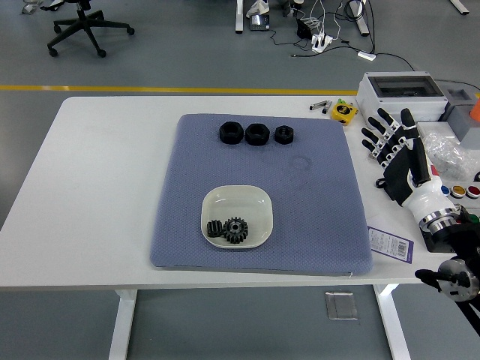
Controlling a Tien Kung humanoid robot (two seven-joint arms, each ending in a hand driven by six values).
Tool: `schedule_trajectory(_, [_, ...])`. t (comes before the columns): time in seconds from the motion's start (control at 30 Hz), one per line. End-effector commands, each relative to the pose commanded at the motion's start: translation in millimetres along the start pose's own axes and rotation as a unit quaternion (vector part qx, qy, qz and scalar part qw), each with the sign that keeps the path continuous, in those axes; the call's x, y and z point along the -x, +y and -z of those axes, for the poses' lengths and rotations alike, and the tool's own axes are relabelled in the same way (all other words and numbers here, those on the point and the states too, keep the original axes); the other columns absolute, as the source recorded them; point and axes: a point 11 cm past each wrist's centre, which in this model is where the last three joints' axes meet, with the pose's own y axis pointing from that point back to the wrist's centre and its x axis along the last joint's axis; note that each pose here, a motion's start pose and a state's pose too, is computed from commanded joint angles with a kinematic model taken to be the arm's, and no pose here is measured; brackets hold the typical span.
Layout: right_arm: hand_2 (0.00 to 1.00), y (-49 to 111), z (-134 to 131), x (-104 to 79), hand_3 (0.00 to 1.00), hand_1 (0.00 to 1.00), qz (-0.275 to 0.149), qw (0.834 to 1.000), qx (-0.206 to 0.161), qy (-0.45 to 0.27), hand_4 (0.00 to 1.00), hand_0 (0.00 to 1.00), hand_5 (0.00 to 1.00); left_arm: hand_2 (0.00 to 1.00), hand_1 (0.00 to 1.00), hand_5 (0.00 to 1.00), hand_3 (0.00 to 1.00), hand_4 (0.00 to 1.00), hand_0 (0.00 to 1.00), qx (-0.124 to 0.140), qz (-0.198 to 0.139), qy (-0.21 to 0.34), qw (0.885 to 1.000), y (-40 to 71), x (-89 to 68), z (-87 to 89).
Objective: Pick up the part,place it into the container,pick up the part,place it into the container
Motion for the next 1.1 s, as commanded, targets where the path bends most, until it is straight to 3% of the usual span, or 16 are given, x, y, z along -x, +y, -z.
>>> schedule_trajectory(1.1, [0.954,1.8,-3.6,1.7,0.993,0.916,0.002,1.0,0.006,0.002,0.998,0.998,0.963,0.783,0.766,0.741,0.561,0.464,0.815,-0.005,-0.002,-0.004,1.0,-0.6,-1.2,4.3])
